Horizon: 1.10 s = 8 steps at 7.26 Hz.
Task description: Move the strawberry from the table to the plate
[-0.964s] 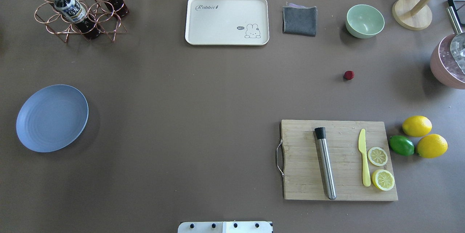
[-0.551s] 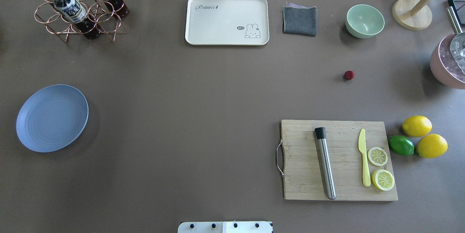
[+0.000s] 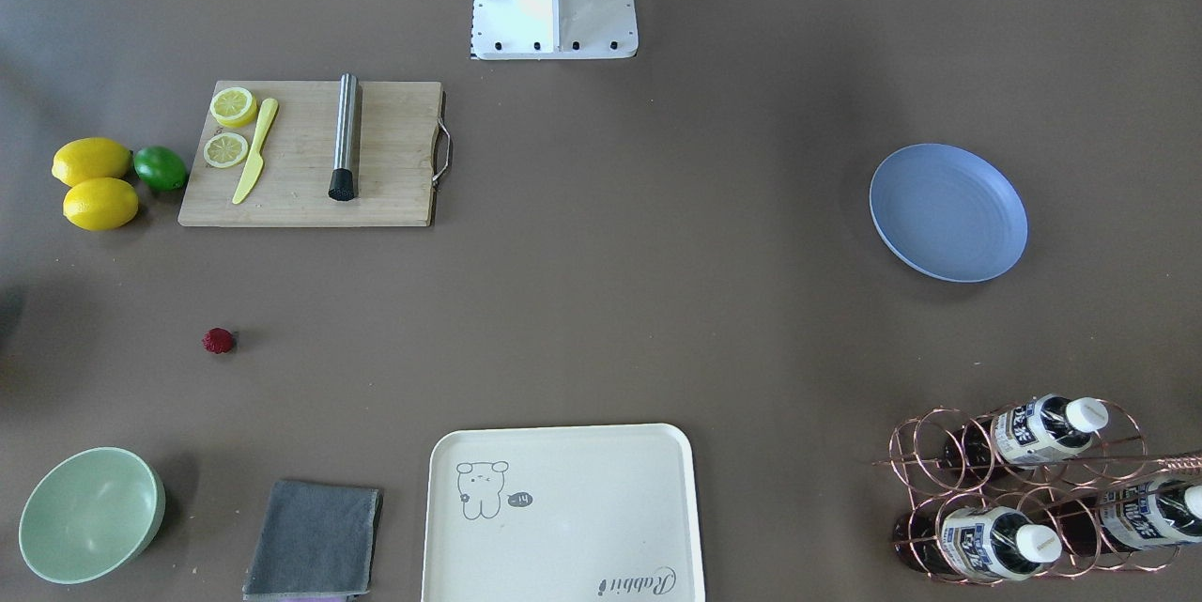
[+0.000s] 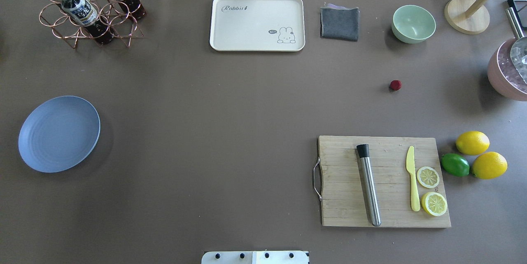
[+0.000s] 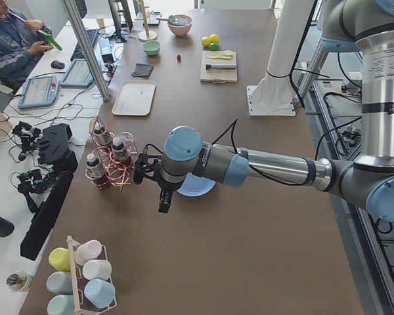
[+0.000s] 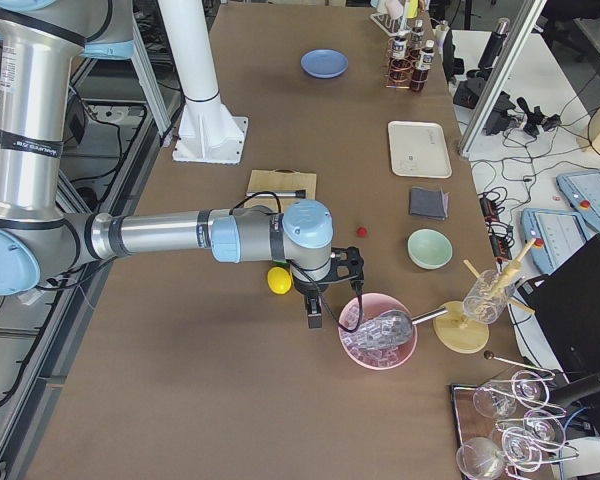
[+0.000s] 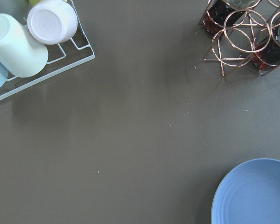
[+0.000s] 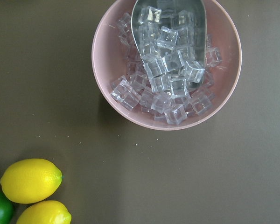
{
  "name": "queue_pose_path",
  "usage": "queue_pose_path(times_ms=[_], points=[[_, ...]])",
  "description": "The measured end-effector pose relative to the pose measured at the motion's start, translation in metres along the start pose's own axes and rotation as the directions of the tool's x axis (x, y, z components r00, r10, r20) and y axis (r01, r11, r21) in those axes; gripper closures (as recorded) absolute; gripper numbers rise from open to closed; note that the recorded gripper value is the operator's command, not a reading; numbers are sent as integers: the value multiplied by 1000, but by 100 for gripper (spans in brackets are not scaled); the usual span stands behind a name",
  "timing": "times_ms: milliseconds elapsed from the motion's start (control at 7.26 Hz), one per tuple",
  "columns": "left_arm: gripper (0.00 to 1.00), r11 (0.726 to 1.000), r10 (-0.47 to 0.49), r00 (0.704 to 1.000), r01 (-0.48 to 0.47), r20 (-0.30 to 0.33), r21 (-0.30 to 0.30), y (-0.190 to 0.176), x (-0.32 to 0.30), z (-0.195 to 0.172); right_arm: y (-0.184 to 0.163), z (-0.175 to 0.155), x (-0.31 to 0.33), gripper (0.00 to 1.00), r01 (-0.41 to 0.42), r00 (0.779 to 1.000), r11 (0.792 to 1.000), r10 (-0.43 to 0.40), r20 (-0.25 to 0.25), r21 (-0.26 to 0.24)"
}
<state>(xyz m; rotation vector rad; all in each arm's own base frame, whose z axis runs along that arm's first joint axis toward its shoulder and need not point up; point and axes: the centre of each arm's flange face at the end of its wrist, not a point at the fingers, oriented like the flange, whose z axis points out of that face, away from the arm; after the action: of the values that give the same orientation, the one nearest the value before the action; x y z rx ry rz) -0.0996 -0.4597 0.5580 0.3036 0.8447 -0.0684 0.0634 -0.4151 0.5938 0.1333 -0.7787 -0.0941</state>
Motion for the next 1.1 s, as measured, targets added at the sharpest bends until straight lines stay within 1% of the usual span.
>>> queue_pose_path(times_ms=[138,551,688,826,964,1101], points=[[2,1000,10,1000,-10,0,11,-5,-3,1,-1,-2,0,0,19,1000,999,-19,13,29],[2,995,75,997,-74,-11,67,-9,-10,9,3,2,8,0,94,995,989,-96,11,116],[2,989,119,993,-117,-20,92,-14,-2,10,1,3,8,0,97,995,985,-99,11,140],[2,980,172,985,-168,-31,105,-19,10,18,-2,3,5,0,79,996,985,-83,22,152],[2,980,181,982,-177,-49,87,-19,22,35,-6,2,-3,0,47,997,987,-56,53,156],[2,991,130,989,-127,-70,52,-12,29,55,-13,2,-16,0,0,995,989,-15,97,151]])
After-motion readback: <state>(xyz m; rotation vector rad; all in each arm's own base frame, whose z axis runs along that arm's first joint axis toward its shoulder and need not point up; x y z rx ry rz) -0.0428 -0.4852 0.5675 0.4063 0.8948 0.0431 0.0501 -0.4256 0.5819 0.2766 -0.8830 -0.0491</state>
